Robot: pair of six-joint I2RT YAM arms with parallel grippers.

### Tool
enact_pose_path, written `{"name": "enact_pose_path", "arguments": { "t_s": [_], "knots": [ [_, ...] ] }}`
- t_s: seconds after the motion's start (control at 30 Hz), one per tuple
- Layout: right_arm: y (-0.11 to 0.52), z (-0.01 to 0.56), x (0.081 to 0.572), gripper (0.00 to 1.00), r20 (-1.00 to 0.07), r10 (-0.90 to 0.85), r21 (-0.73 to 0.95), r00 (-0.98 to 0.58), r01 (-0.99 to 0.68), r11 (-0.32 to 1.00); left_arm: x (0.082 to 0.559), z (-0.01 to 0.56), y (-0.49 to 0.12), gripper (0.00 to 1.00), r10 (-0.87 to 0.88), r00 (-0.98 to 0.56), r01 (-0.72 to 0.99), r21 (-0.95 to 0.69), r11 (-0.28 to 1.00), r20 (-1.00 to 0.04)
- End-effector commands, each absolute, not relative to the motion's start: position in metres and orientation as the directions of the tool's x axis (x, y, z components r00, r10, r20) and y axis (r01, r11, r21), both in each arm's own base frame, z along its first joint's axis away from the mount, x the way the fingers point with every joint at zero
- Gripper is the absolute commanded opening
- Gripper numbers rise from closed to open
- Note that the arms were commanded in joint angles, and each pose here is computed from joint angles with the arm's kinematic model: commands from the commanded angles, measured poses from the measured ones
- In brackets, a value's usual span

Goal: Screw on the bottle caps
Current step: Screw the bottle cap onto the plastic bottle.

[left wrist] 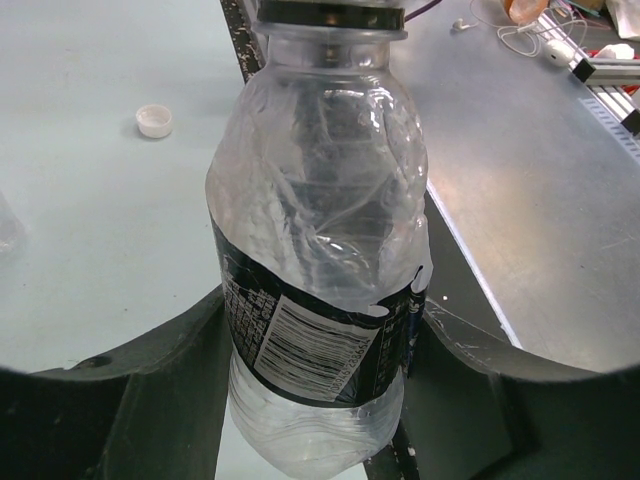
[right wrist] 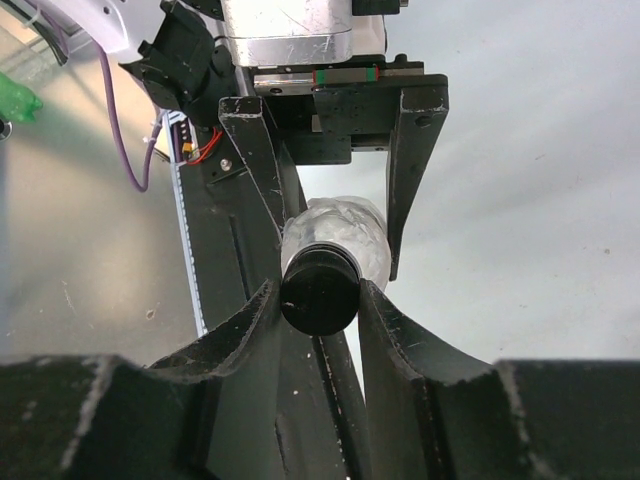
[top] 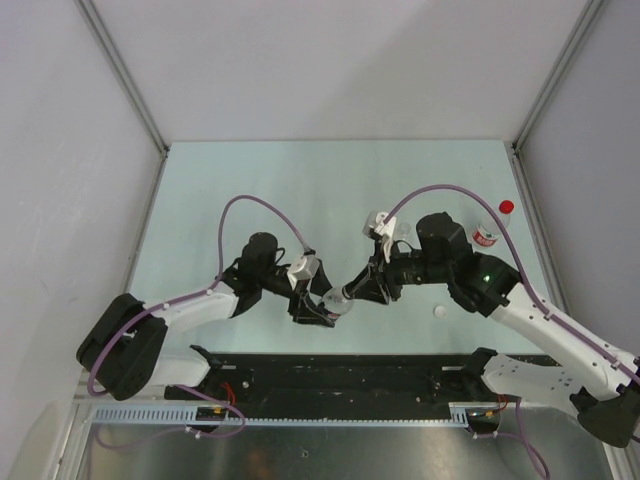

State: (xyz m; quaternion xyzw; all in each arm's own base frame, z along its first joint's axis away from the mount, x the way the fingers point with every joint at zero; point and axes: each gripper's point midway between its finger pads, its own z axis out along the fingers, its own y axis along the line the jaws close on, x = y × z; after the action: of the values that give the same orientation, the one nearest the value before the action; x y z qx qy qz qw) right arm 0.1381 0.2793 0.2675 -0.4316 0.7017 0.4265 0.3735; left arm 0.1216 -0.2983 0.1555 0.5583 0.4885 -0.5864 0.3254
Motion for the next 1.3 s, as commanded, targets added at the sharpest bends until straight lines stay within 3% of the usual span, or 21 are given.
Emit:
{"name": "enact_pose_path", "arguments": {
  "t_s": [0.0,0.37,0.8,0.93,1.07,1.27],
  "knots": [
    [0.278,0.273,0.137,0.35,-0.891,-0.318,0.256,-0.325,-0.937,0.240,0.126,0.179,-0.306,0.46,0.099,-0.054,0.933,-0.086,-0.349,-0.994],
    [0.274,0.258,0.127,0.36,-0.848,-0.397,0.288,-0.352,-0.934,0.212,0.130,0.199,-0.310,0.46,0.060,0.014,0.922,-0.011,-0.386,-0.998],
    [0.268,0.248,0.118,0.32,-0.841,-0.499,0.179,-0.208,-0.978,0.108,0.133,0.197,-0.319,0.46,0.114,-0.003,0.924,-0.047,-0.380,-0.993],
    [0.278,0.252,0.129,0.31,-0.834,-0.452,0.248,-0.317,-0.946,0.207,0.125,0.202,-0.319,0.43,0.091,0.036,0.912,-0.005,-0.411,-0.995],
    [0.284,0.246,0.124,0.29,-0.776,-0.433,0.366,-0.459,-0.886,0.285,0.127,0.210,-0.317,0.42,0.077,0.089,0.931,0.055,-0.360,-0.993],
    [0.283,0.213,0.106,0.28,-0.695,-0.563,0.344,-0.447,-0.894,0.286,0.140,0.215,-0.318,0.41,0.087,0.118,0.957,0.090,-0.277,-0.989]
  ]
}}
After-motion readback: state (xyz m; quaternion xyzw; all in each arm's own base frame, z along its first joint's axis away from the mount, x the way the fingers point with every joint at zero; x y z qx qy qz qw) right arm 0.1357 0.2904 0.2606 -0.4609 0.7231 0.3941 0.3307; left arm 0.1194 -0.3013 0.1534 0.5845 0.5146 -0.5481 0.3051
